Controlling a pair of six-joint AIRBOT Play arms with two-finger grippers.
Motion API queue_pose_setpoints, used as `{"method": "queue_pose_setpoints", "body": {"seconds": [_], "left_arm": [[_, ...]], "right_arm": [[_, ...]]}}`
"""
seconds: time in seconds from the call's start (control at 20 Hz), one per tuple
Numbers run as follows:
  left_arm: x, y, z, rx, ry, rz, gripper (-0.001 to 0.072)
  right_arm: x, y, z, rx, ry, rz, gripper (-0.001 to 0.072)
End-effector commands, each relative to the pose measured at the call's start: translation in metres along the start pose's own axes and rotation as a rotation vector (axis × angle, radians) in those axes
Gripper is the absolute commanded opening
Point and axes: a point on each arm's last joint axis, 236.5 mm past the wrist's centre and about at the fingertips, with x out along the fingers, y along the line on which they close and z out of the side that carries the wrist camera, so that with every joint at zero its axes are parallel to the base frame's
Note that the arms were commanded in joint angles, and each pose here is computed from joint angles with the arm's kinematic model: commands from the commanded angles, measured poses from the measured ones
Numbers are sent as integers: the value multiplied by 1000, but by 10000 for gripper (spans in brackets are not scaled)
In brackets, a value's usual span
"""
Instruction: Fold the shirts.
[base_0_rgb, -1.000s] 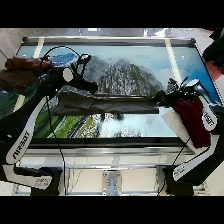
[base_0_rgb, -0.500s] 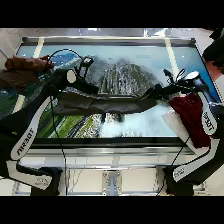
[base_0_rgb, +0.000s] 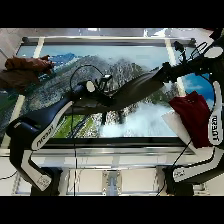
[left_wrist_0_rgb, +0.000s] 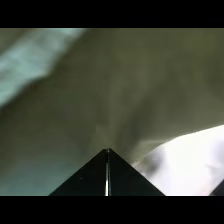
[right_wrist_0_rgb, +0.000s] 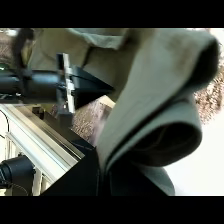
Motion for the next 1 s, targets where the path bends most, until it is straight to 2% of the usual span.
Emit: {"method": "queue_pose_setpoints", "body": {"seconds": [0.0,0.15,0.45,0.65,0.85,0.9,0.95], "left_arm": [[17,-22,14,-21,-66,-53,15],[-43,-10,52,-26,-178,-42,14],[-262,30,81,-53,-464,58,14],[-390,46,61,-58,-660,211,14],[-462,66,27,-76,-739,400,14],[-471,68,21,-86,-747,418,14],[-477,70,16,-95,-751,432,14]], "right_arm": [[7,31,4,-43,-4,9,11],[27,51,19,-59,-58,15,10],[117,121,27,-133,-100,82,9],[219,189,4,-202,-115,154,9],[298,242,-20,-232,-209,206,11],[308,252,-23,-231,-240,218,50],[312,264,-26,-221,-262,239,265]]}}
